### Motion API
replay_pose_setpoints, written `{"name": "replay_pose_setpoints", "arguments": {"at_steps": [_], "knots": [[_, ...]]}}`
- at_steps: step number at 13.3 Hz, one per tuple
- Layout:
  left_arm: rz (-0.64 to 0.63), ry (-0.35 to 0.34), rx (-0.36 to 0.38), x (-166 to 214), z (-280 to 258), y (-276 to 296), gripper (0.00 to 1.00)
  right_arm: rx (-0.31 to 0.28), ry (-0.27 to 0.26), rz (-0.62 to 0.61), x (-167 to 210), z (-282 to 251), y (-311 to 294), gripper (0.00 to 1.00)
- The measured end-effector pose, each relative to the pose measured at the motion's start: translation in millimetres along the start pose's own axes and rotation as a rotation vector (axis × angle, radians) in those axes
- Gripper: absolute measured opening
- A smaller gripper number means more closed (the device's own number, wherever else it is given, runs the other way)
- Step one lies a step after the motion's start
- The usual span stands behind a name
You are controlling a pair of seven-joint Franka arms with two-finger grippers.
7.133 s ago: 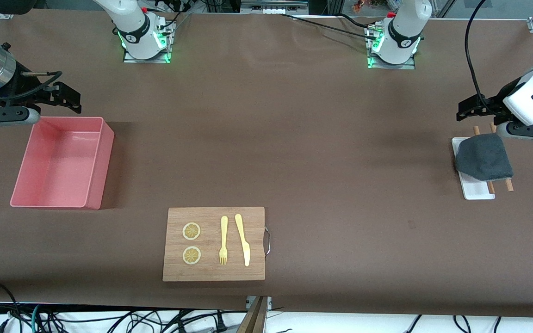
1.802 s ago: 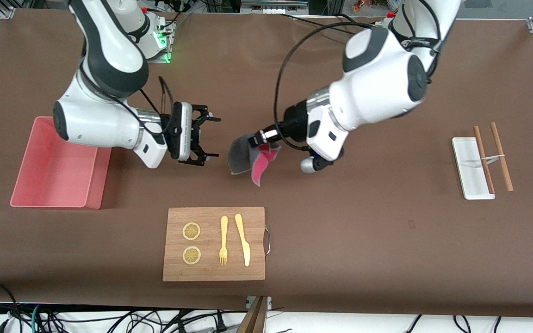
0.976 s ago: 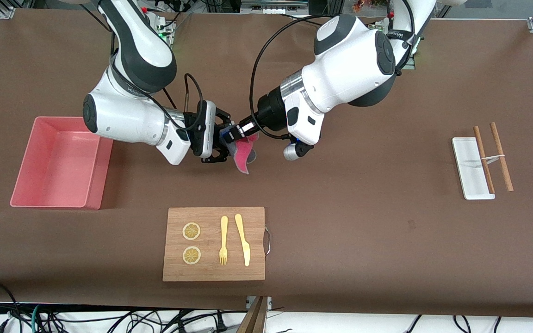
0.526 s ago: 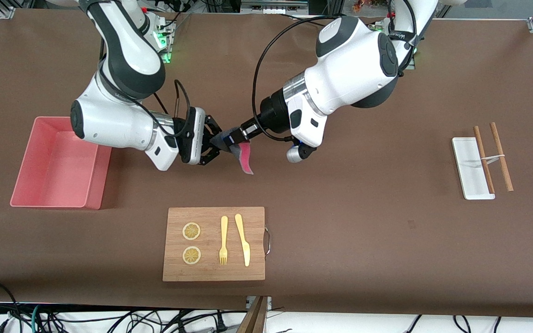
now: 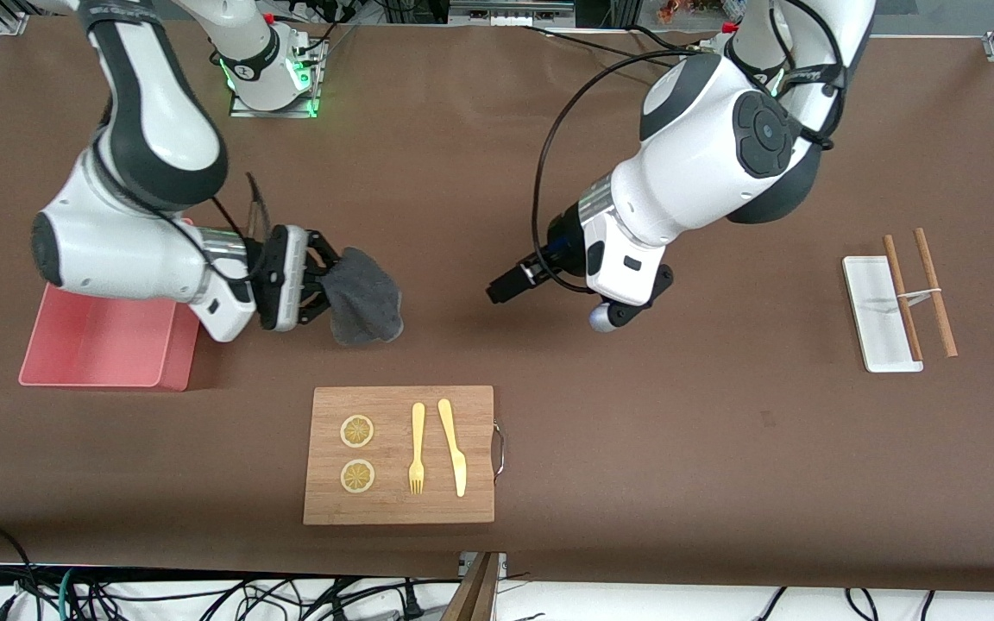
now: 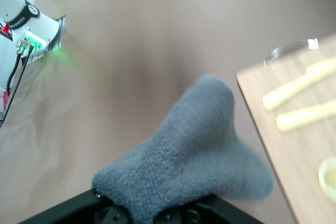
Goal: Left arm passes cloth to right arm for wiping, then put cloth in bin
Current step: 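Lower the cloth with the right gripper while the left gripper withdraws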
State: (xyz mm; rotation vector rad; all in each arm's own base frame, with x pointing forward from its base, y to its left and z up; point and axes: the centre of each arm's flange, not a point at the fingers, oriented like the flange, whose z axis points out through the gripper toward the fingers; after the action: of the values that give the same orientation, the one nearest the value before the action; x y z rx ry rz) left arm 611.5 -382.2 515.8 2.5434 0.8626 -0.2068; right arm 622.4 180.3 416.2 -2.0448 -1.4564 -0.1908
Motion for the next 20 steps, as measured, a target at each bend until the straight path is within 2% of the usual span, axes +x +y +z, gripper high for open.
{"name": "replay_pose_setpoints", "arguments": {"at_steps": [3,5,6,10,13,15,18,20], "knots": [[0.124,0.051,0.178,21.2,-5.2,-26.1,1.00,-0.067,-0.145,0.153,-47.7,-31.9,16.9,0.02],[0.241,0.053,0.255,43.3,-17.1,-44.2,1.00,-0.084,-0.224,0.298,-61.8,-46.2,11.5,0.02],[0.293,0.052,0.286,56.2,-25.1,-53.8,1.00,-0.118,-0.273,0.376,-63.9,-54.6,5.8,0.02],[0.510,0.043,0.421,87.7,-56.6,-86.2,1.00,-0.229,-0.374,0.673,-66.1,-83.9,-22.7,0.02],[0.612,0.018,0.472,101.1,-88.8,-106.9,1.00,-0.316,-0.401,0.889,-77.7,-91.5,-43.7,0.02],[0.623,0.021,0.469,114.1,-120.4,-123.6,1.00,-0.372,-0.414,0.956,-93.3,-86.6,-56.9,0.02],[0.585,0.067,0.456,138.0,-165.0,-149.5,1.00,-0.422,-0.382,1.001,-122.6,-51.5,-53.4,0.02],[0.578,0.105,0.505,146.8,-174.2,-157.8,1.00,-0.456,-0.364,1.069,-146.8,-15.9,-38.3,0.02]]}}
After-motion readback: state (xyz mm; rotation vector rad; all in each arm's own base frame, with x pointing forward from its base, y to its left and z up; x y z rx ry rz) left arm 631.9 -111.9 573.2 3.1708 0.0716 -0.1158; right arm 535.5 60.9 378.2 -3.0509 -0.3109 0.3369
